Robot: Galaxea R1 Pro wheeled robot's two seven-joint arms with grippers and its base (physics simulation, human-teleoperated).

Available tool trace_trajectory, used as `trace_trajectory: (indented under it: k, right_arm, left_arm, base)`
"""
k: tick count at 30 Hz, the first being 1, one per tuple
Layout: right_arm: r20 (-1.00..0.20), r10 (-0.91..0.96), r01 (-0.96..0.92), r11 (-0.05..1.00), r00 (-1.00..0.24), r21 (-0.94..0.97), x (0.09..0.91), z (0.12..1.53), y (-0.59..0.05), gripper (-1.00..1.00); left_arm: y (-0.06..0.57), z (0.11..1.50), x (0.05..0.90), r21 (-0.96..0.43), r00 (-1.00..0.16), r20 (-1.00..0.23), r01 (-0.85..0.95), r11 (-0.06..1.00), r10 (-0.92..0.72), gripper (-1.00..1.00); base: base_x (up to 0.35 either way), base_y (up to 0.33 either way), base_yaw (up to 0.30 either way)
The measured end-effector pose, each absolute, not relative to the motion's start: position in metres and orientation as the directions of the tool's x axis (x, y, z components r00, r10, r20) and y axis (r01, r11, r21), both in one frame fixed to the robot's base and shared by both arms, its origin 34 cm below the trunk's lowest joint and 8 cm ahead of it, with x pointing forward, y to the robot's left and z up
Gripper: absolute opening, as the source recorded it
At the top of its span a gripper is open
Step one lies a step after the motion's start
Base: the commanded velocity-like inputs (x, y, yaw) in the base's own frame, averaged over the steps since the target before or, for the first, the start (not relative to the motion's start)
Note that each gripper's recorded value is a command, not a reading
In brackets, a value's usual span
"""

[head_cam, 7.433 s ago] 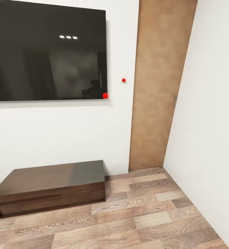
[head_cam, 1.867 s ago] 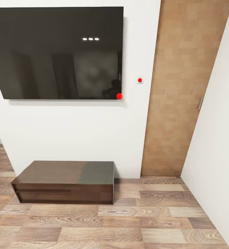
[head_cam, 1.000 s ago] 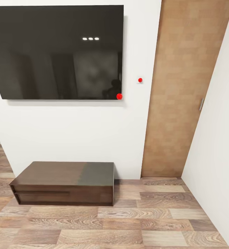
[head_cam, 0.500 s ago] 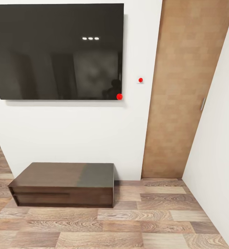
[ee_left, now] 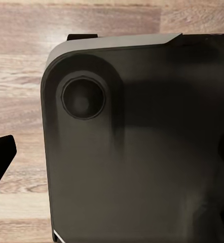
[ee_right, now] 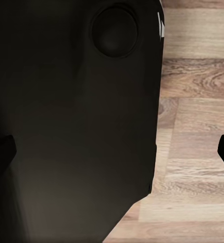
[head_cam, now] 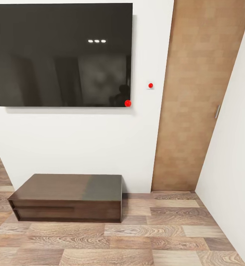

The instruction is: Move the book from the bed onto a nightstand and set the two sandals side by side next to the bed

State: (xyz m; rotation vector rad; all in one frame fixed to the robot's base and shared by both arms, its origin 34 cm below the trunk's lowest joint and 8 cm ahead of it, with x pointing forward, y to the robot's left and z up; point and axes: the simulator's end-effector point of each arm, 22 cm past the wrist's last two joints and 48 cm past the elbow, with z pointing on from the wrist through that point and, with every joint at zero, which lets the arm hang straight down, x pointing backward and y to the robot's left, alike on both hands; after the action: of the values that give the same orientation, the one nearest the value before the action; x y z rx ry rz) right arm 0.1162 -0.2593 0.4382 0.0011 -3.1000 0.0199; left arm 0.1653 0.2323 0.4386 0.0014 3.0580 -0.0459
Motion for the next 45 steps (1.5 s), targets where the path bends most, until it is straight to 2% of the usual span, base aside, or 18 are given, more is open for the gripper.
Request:
trace_trajectory:
  k: [45]
  right_arm:
    - [0.023, 0.007, 0.007, 1.000, -1.000, -0.008, 0.1246, 0.4378, -0.2570, 1.00]
  left_arm:
    - [0.2363, 0.4386, 0.1681, -0.025, -0.996, -0.087, 0.007, 1.000, 0.005, 1.00]
  base:
    - [0.001, 0.000, 0.000]
